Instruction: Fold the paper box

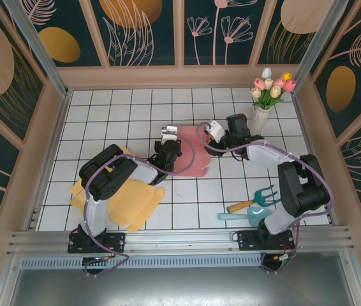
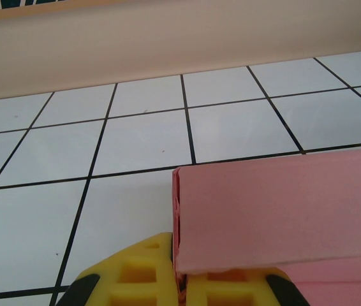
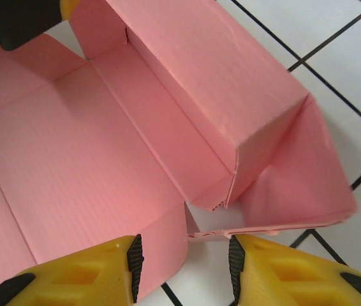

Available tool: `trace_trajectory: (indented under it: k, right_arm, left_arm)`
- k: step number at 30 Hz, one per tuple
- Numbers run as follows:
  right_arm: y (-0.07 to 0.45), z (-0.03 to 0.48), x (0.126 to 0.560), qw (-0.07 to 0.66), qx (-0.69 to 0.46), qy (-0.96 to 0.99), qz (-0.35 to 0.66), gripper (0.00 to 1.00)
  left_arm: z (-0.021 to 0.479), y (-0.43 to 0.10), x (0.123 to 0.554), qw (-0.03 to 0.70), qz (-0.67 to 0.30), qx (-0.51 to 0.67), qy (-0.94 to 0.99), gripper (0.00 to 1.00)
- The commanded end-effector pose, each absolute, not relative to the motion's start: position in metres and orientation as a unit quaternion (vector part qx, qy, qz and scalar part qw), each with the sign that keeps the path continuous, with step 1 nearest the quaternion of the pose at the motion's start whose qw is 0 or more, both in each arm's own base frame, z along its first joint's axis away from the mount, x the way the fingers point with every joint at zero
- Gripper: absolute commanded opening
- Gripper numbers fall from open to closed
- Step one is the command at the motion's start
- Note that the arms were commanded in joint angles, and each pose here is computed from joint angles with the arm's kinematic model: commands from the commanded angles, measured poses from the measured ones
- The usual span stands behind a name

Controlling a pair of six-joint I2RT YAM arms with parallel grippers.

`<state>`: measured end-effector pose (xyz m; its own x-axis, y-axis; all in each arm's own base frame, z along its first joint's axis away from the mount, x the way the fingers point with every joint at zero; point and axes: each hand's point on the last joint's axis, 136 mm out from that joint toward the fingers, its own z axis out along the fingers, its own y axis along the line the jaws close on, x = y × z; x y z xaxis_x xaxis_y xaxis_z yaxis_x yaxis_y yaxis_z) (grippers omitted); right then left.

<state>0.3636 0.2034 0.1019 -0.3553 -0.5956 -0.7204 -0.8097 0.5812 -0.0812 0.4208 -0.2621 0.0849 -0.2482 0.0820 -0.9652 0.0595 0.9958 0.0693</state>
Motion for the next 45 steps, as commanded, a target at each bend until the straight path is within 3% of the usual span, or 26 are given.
trace_trajectory:
  k: [1,11,18,27,45]
  right_arm:
    - [0.192,0.130,0.363,0.372,-0.450,0.804,0.116,0.45]
    - [0.139,0.160,0.372,0.438,-0.468,0.767,0.030,0.52]
    - [0.099,0.129,0.392,0.405,-0.488,0.772,-0.033,0.54]
    - [0.134,0.113,0.409,0.430,-0.531,0.730,0.030,0.53]
    - [0.168,0.095,0.428,0.428,-0.556,0.711,0.051,0.53]
  left_arm:
    - [0.052,-0.263,0.415,0.574,0.037,0.093,0.813,0.00]
    - [0.052,-0.263,0.415,0.573,0.036,0.094,0.813,0.00]
    - [0.053,-0.264,0.416,0.573,0.038,0.093,0.813,0.00]
    - [0.052,-0.264,0.416,0.573,0.040,0.092,0.813,0.00]
    - [0.051,-0.265,0.415,0.572,0.038,0.097,0.814,0.00]
